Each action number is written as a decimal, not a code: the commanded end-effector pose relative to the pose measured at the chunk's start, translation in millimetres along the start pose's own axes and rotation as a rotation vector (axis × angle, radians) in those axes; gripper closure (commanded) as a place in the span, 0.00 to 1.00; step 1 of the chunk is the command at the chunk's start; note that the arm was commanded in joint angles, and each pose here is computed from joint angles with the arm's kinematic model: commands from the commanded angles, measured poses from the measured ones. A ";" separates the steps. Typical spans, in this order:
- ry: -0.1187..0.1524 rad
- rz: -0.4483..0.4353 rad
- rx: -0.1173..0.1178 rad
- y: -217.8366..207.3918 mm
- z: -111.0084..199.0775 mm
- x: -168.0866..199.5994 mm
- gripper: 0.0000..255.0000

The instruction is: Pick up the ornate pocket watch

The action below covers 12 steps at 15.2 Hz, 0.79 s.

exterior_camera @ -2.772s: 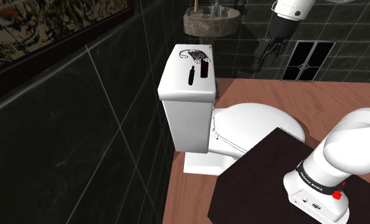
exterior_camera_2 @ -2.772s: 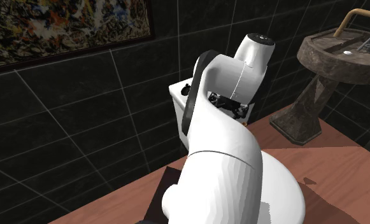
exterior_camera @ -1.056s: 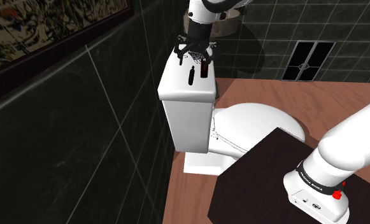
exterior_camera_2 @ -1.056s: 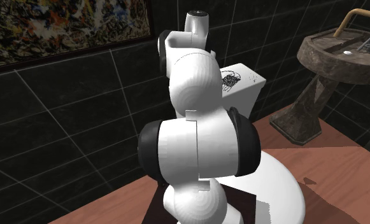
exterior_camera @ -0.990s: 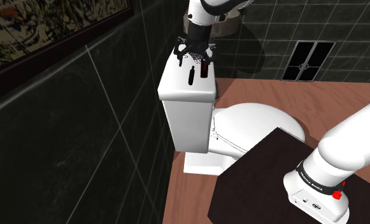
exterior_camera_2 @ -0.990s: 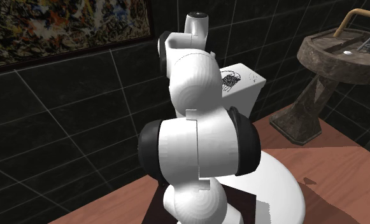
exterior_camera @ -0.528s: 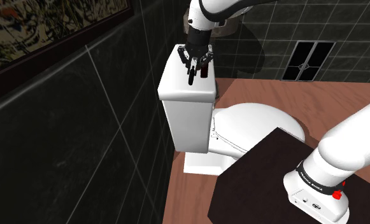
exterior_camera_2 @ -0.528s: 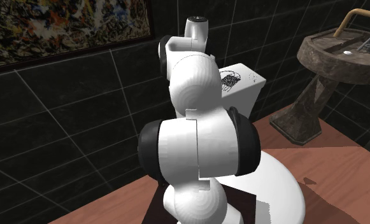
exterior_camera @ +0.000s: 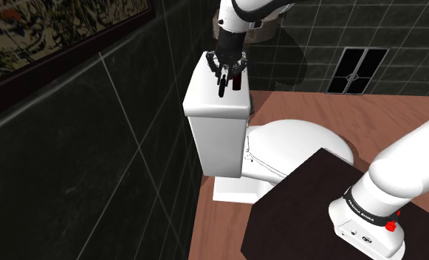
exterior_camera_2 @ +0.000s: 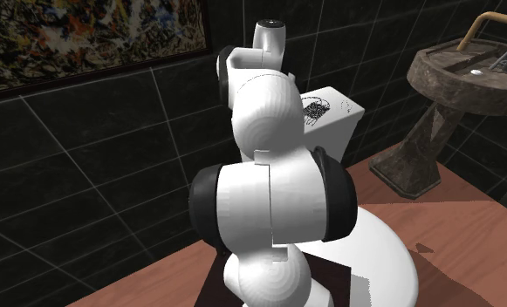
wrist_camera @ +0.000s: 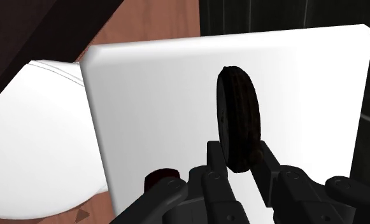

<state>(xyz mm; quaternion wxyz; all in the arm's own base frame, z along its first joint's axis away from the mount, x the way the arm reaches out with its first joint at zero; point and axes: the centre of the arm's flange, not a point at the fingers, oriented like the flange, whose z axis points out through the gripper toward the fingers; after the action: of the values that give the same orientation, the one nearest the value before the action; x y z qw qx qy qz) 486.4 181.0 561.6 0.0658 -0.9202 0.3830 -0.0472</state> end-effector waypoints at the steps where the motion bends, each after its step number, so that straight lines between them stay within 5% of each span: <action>1: 0.000 0.000 0.000 -2.0 -9.3 0.3 1.00; 12: 0.000 0.000 0.000 -11.1 -66.6 2.5 1.00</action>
<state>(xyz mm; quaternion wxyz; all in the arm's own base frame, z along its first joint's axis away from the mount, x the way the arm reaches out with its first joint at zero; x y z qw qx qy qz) 487.5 181.8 622.6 0.0659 -0.9202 0.3829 -0.0472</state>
